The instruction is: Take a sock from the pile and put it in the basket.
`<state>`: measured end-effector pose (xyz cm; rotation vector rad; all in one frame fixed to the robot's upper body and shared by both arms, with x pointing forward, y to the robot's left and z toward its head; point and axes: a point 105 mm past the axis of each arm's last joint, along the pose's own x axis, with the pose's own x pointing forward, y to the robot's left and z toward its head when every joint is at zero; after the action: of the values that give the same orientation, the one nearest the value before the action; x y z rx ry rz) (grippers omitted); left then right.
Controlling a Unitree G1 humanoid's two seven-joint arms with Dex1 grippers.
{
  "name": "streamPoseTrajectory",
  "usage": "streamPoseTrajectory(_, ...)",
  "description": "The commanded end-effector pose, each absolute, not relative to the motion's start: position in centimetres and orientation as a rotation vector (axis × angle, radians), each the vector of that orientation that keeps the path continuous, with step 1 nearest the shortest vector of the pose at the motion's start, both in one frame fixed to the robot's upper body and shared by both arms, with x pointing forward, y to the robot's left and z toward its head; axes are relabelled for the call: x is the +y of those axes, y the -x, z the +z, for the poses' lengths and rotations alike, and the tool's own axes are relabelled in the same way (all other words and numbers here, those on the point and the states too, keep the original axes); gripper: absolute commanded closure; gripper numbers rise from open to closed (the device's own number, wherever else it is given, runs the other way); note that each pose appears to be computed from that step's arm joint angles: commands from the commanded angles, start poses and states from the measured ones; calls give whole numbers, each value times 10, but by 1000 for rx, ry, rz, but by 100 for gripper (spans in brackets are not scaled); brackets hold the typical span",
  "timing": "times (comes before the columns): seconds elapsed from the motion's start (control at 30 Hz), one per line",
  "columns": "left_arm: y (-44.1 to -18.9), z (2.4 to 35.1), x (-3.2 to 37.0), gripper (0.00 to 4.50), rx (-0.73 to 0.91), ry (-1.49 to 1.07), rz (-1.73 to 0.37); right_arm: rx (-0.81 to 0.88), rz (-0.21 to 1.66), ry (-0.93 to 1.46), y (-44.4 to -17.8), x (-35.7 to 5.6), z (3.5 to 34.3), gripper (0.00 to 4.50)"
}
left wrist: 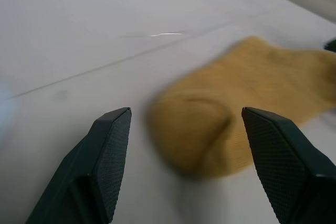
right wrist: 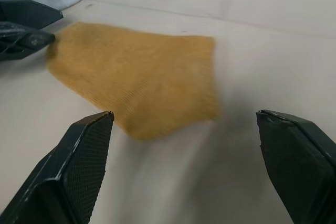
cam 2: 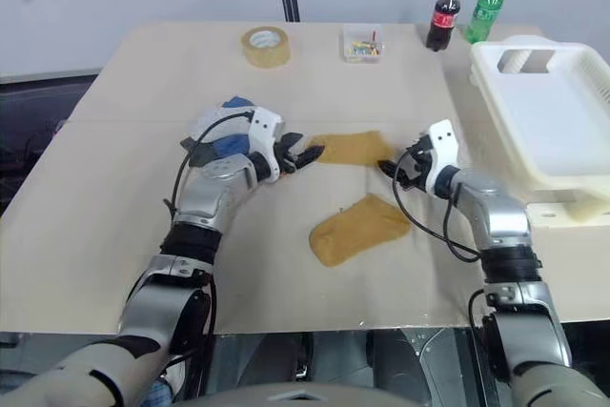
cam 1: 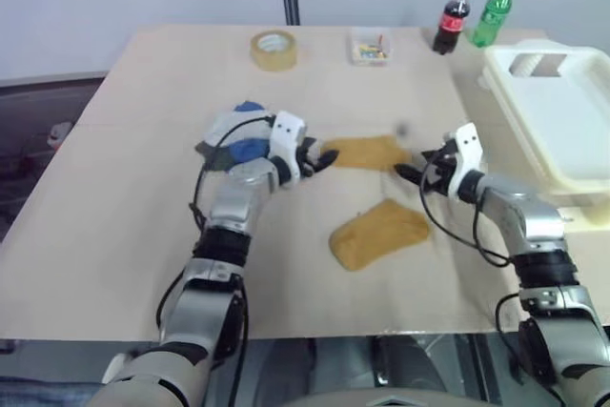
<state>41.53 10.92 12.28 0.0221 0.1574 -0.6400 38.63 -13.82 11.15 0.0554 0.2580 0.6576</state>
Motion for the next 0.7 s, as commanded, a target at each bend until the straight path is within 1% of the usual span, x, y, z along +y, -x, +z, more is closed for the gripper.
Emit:
streamPoseTrajectory(0.03, -415, 134, 103, 83, 115, -16, -685, 242, 670, -70, -391, -132, 119, 85)
streamPoseTrajectory(0.07, -413, 131, 100, 83, 124, -9, -706, 243, 672, -71, -391, -131, 119, 123)
streamPoseTrajectory(0.17, -407, 128, 92, 83, 143, 15, -759, 236, 663, -67, -393, -132, 120, 283)
streamPoseTrajectory(0.23, -405, 120, 89, 83, 175, -7, -773, 231, 665, -56, -392, -133, 120, 360)
streamPoseTrajectory(0.27, -405, 115, 89, 83, 194, -22, -769, 230, 666, -50, -392, -133, 120, 410)
streamPoseTrajectory(0.3, -405, 111, 89, 83, 214, -37, -767, 230, 666, -46, -392, -133, 119, 447)
streamPoseTrajectory(0.37, -405, 105, 87, 83, 236, -65, -764, 232, 666, -46, -391, -133, 118, 447)
streamPoseTrajectory(0.4, -407, 103, 88, 124, 242, -76, -747, 231, 663, -45, -391, -133, 118, 450)
streamPoseTrajectory(0.43, -408, 103, 89, 135, 241, -90, -738, 228, 664, -42, -391, -132, 117, 450)
streamPoseTrajectory(0.47, -409, 103, 89, 164, 240, -99, -733, 226, 665, -40, -391, -132, 117, 450)
streamPoseTrajectory(0.6, -411, 106, 87, 343, 227, -105, -731, 213, 668, -41, -389, -131, 118, 450)
streamPoseTrajectory(0.67, -409, 105, 84, 414, 223, -109, -745, 208, 669, -42, -389, -131, 119, 450)
streamPoseTrajectory(0.7, -408, 105, 83, 441, 221, -108, -750, 200, 677, -47, -388, -130, 120, 450)
